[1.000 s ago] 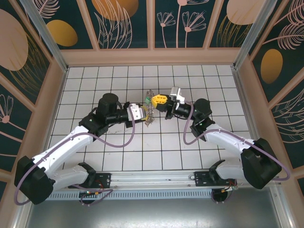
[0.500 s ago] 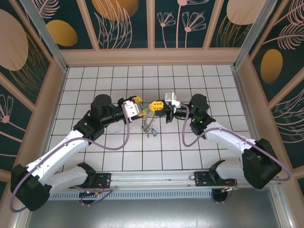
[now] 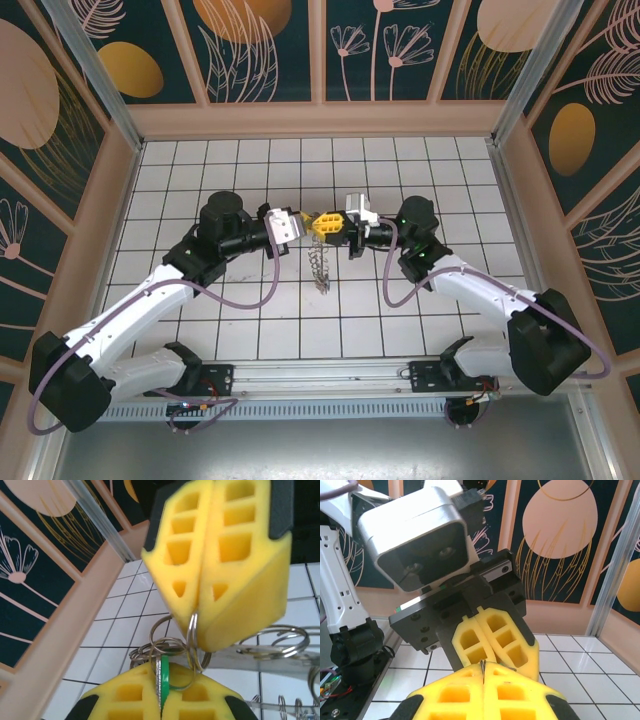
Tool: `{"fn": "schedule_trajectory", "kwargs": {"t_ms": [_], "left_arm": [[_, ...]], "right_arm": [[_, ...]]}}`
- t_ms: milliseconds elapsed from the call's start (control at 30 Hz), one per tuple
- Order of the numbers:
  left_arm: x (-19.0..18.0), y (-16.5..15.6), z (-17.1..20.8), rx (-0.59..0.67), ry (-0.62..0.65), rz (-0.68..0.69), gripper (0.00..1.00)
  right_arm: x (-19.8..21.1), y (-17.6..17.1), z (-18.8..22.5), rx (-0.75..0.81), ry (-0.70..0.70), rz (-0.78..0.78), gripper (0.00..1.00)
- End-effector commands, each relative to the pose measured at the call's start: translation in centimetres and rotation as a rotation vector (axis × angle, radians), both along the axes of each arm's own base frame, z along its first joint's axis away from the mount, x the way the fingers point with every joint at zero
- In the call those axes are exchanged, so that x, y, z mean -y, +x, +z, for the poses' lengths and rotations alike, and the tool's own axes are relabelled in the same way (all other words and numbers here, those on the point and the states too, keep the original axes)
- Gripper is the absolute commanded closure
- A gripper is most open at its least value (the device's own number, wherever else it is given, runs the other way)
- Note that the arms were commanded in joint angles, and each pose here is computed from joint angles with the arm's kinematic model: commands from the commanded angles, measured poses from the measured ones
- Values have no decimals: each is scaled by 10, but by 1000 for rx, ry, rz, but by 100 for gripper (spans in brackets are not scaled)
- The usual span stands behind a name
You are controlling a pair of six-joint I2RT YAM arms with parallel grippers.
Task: Put the keys on the keyring
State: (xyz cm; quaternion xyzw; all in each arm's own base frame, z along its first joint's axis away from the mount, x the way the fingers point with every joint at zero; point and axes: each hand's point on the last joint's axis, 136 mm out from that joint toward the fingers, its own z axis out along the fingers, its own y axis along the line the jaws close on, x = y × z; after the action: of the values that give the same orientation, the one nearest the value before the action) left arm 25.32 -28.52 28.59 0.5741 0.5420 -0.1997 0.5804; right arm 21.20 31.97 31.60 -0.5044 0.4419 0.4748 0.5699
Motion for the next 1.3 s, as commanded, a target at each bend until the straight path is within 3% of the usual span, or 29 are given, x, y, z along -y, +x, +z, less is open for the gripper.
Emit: {"fn": "schedule_trajectory", "kwargs": {"t_ms": [0, 133, 367, 600, 667, 700, 933, 1033, 1133, 1267], "left_arm": [[0, -2, 15, 42, -10, -23, 100], [-5, -2, 4, 47, 35, -5, 100], [-7, -4, -13, 11, 79, -9, 100], [-1, -10, -18, -20, 71, -63, 100], [1, -11, -7, -28, 30, -63, 73], [1, -11, -1, -21, 15, -58, 67], [-20, -1, 12, 50, 31, 77, 60], [-25, 5, 42, 61, -41, 131, 60], [-18, -4, 79, 54, -95, 69, 58], [-7, -11, 85, 12, -97, -8, 56]], "right_arm": [[3, -2, 30, 77, 77, 3, 100], [7, 1, 36, 72, 113, -30, 100], [23, 15, 55, -49, 317, -137, 100], [21, 21, 53, -122, 359, -170, 100], [20, 18, 50, -133, 367, -148, 100], [20, 18, 48, -136, 362, -144, 100], [15, 14, 40, -109, 307, -115, 100], [12, 13, 38, -90, 278, -103, 100], [7, 10, 33, -56, 231, -78, 100], [4, 7, 29, -21, 194, -60, 100]]}}
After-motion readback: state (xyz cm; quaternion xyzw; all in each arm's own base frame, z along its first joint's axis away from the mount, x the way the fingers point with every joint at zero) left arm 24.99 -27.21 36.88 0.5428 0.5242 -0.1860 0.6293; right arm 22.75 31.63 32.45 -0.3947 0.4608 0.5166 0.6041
